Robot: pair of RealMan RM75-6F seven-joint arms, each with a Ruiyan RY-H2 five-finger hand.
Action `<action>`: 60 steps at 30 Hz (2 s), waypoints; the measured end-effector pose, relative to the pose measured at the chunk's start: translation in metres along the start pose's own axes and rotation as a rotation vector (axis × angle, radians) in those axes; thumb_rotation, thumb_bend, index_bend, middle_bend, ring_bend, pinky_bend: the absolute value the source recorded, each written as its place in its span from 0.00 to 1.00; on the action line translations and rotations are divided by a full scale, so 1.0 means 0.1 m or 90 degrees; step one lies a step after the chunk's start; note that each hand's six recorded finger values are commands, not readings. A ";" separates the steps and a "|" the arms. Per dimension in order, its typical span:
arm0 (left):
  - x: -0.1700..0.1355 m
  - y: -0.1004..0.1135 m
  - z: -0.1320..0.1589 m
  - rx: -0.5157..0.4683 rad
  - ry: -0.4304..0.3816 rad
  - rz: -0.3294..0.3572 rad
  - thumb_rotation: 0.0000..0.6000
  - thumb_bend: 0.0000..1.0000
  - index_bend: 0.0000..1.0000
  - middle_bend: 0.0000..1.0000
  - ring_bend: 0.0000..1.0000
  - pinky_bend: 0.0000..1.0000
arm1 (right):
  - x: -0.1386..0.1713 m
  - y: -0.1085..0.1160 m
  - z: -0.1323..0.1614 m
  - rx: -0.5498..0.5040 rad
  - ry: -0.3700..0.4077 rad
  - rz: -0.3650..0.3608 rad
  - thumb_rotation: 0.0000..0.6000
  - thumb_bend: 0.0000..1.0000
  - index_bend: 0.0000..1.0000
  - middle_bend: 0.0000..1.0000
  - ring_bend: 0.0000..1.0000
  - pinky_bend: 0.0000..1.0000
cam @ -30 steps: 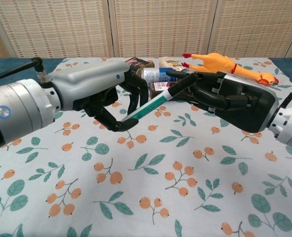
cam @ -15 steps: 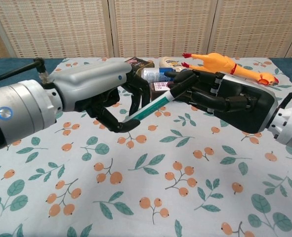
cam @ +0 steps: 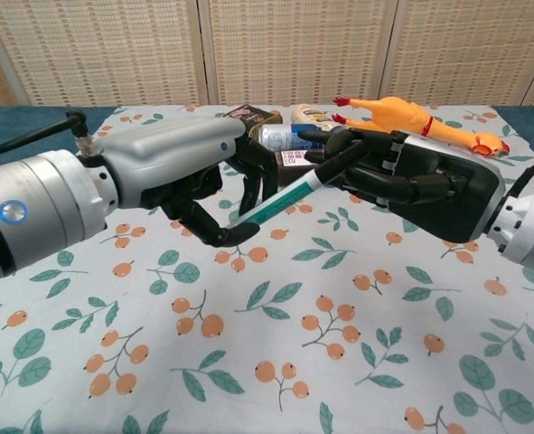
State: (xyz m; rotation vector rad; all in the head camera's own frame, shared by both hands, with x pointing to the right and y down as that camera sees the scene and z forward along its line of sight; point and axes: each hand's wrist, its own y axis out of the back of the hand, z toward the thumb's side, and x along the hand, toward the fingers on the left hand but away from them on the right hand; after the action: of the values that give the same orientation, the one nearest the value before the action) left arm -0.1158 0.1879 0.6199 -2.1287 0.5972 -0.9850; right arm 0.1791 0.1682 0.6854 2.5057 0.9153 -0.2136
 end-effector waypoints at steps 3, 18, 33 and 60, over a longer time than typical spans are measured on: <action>0.00 0.00 0.00 0.000 0.000 0.000 1.00 0.40 0.74 0.88 0.95 1.00 | 0.00 0.00 0.00 0.003 -0.001 -0.002 1.00 0.27 0.47 0.00 0.00 0.00; -0.01 0.00 -0.01 0.000 0.001 -0.002 1.00 0.40 0.74 0.88 0.95 1.00 | -0.01 -0.01 -0.01 0.003 -0.002 -0.001 1.00 0.27 0.60 0.00 0.00 0.00; -0.03 0.04 -0.06 -0.005 0.005 0.006 1.00 0.40 0.74 0.88 0.95 1.00 | 0.01 0.01 0.03 0.004 -0.003 -0.001 1.00 0.41 0.75 0.00 0.00 0.00; -0.03 0.04 -0.06 0.002 0.003 0.007 1.00 0.40 0.74 0.88 0.95 1.00 | 0.11 0.07 0.19 0.007 0.016 -0.005 1.00 0.47 0.82 0.03 0.00 0.00</action>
State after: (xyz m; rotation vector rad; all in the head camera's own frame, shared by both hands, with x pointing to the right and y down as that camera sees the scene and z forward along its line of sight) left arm -0.1228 0.1842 0.6181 -2.1191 0.6091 -0.9835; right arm 0.1923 0.1615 0.6681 2.5208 0.9366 -0.1913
